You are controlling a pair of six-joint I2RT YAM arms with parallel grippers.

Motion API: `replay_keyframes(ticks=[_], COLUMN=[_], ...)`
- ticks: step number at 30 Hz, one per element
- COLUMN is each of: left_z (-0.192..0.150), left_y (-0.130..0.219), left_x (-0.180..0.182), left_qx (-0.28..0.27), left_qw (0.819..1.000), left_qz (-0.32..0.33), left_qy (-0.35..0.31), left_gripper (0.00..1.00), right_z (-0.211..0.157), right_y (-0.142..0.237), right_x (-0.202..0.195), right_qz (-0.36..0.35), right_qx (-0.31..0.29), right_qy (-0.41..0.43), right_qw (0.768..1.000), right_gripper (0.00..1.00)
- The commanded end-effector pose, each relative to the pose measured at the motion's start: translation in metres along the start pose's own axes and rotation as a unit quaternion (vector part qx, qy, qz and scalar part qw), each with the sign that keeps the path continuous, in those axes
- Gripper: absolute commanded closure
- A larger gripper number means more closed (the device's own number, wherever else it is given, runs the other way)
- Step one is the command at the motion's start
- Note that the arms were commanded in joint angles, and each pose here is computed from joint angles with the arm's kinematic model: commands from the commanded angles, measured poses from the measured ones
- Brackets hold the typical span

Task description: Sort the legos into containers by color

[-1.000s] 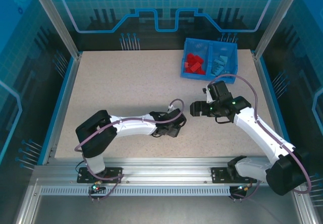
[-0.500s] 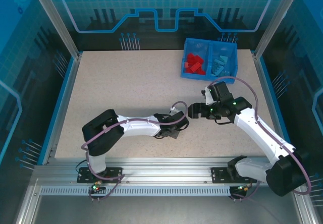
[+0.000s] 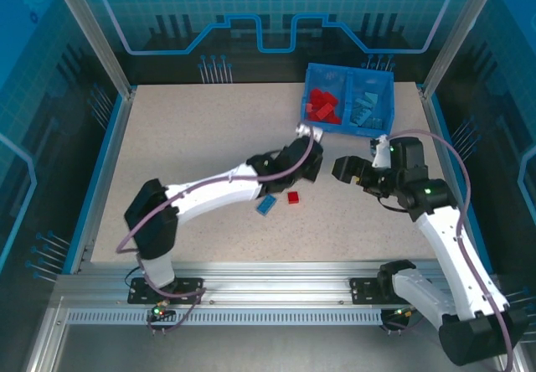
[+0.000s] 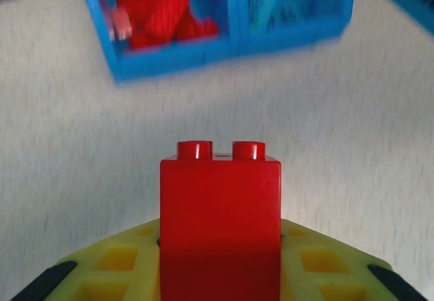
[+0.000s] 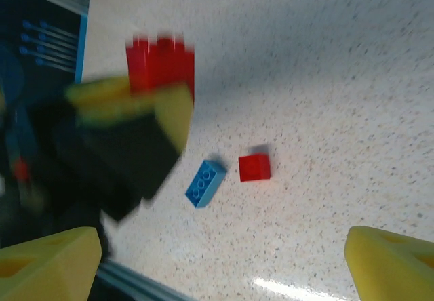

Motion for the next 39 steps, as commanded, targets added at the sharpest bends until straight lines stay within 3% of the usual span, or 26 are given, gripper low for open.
replay_keyframes(ticks=[1,9,17,21,24,27,30,34,39], left_z=[0.037,0.114,0.138,0.139,0.143,0.149,0.156,0.170,0.178], left_y=[-0.048,-0.142,-0.196,-0.218,-0.227,-0.228,-0.220,-0.192,-0.129], left_x=[0.003,0.007,0.018,0.034,0.046,0.059,0.057,0.043,0.024], left_qx=[-0.016,-0.065,-0.203,-0.264,-0.292,-0.301,-0.295,-0.284,-0.293], left_qw=[1.000,0.998,0.974,0.957,0.947,0.946,0.947,0.946,0.934], left_qz=[-0.009,-0.024,-0.095,-0.115,-0.121,-0.110,-0.119,-0.148,-0.197], left_qy=[-0.008,0.013,0.011,0.030,0.046,0.051,0.039,0.043,0.053], left_gripper=[0.84,0.85,0.85,0.79,0.66,0.41,0.26,0.19,0.14], right_z=[0.008,0.000,-0.010,-0.009,-0.008,-0.005,-0.002,-0.003,-0.010], right_y=[0.014,0.022,0.010,-0.001,-0.008,-0.013,-0.020,-0.021,-0.011], right_x=[-0.003,-0.006,-0.015,-0.019,-0.021,-0.024,-0.025,-0.025,-0.025], right_qz=[-0.043,-0.061,-0.066,-0.066,-0.068,-0.072,-0.067,-0.070,-0.083], right_qx=[-0.046,-0.052,-0.036,-0.015,-0.006,-0.004,0.006,0.014,0.005], right_qy=[-0.010,0.009,0.013,0.012,0.013,0.012,0.007,0.001,0.002], right_qw=[0.998,0.997,0.997,0.998,0.998,0.997,0.998,0.997,0.997], right_gripper=[0.05,0.04,0.04,0.04,0.04,0.04,0.04,0.04,0.04])
Point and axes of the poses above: each hand's point on the last joint's axis, 136 mm out from that joint toward the fingers, its own y axis back along the fingers, its own x axis along the line the jaws close on, z = x × y, the point moved 8 cm from there along y, back along the fingers, and after that the axes turned 15 degrees about y, right-handed, at the moved point
